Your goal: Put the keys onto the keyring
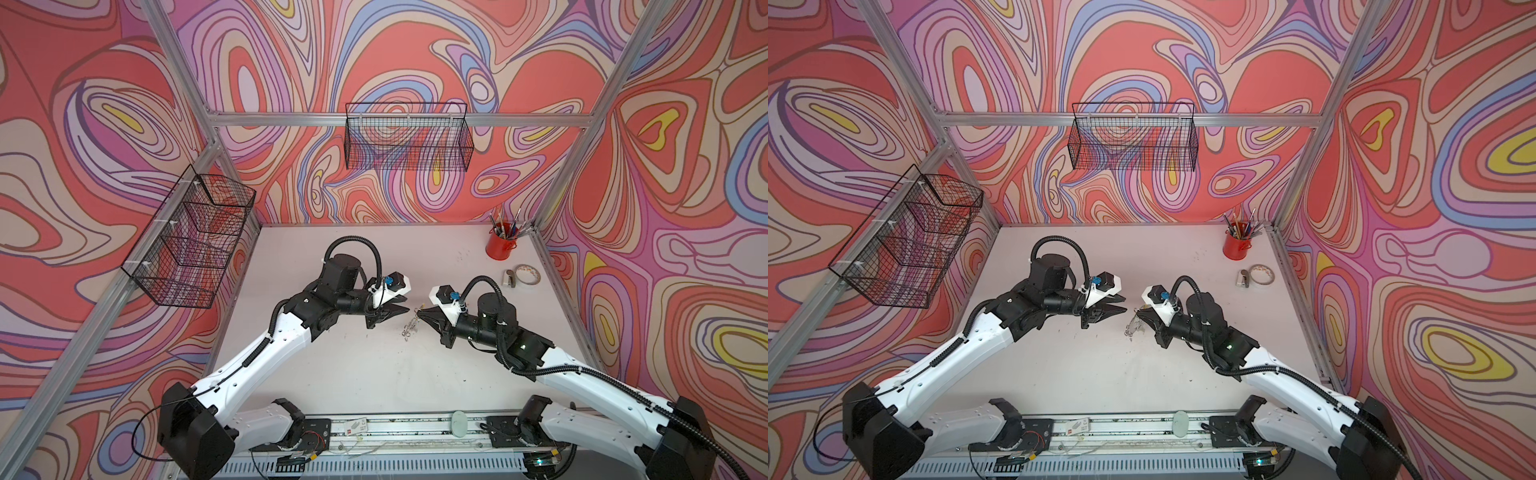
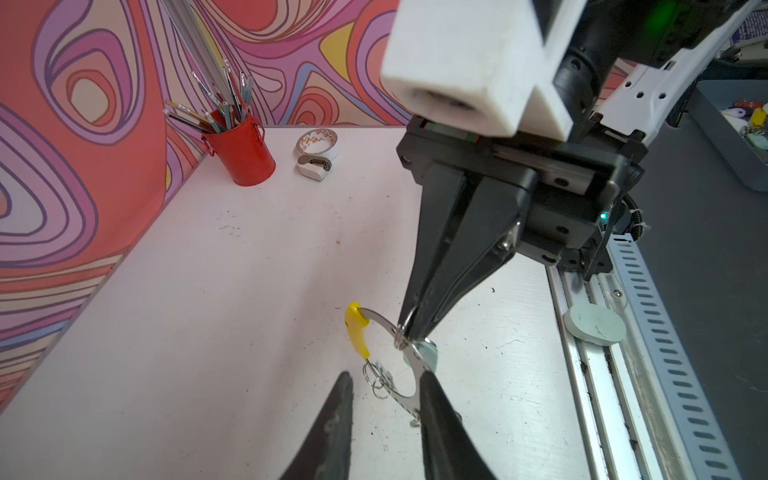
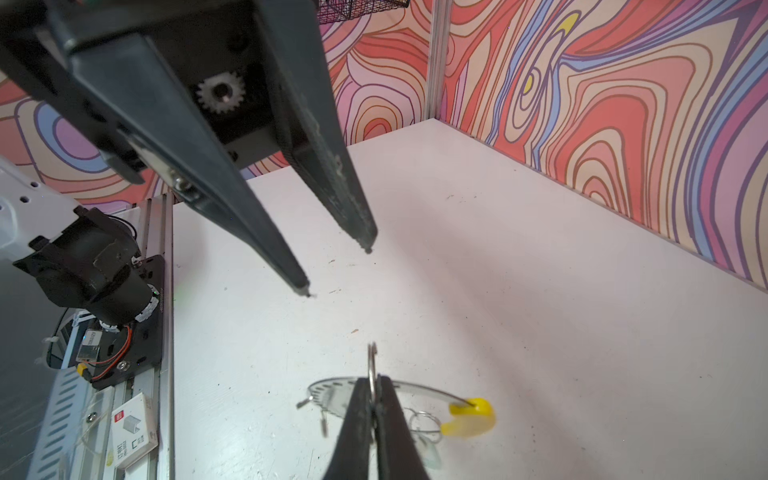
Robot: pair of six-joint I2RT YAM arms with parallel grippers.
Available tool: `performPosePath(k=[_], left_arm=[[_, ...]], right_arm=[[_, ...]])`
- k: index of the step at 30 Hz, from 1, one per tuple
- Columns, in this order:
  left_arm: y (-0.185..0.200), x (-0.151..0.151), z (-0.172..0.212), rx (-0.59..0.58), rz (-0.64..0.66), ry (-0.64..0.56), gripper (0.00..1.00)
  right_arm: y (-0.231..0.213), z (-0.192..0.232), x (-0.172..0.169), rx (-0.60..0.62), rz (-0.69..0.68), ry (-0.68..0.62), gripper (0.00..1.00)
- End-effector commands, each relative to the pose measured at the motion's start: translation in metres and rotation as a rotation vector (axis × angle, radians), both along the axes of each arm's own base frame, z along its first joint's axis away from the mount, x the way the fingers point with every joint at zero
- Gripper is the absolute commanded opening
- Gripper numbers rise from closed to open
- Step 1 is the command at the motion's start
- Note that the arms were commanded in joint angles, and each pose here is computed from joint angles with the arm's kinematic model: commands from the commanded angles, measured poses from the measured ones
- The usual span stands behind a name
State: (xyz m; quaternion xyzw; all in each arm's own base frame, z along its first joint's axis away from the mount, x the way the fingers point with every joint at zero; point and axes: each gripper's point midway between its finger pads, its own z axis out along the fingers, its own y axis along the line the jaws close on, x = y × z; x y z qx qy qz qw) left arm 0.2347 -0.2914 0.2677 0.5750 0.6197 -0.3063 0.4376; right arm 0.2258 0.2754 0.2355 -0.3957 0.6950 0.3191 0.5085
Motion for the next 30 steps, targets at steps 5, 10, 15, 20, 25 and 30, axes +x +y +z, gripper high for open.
performPosePath(k=[5, 10, 15, 20, 25, 30], left_arm=[[-0.006, -0.003, -0.011, 0.117, -0.12, -0.04, 0.31], [-0.011, -0.005, -0.013, 0.134, -0.166, -0.04, 0.31], [-0.015, -0.01, -0.014, 0.138, -0.197, -0.02, 0.31], [-0.022, -0.013, -0.017, 0.154, -0.216, -0.009, 0.28], [-0.027, -0.01, -0.018, 0.162, -0.216, 0.005, 0.16], [-0.028, -0.011, -0.021, 0.179, -0.217, 0.024, 0.0]], right_arm=[[0.004, 0.015, -0.001, 0.01, 0.029, -0.045, 0.0], [0.005, 0.014, 0.0, 0.001, 0.03, -0.041, 0.0], [0.004, 0.016, -0.001, 0.004, 0.031, -0.041, 0.0], [0.003, 0.017, -0.002, 0.009, 0.029, -0.042, 0.0], [0.003, 0.017, -0.002, 0.006, 0.029, -0.042, 0.0], [0.001, 0.017, -0.002, 0.002, 0.022, -0.047, 0.0]])
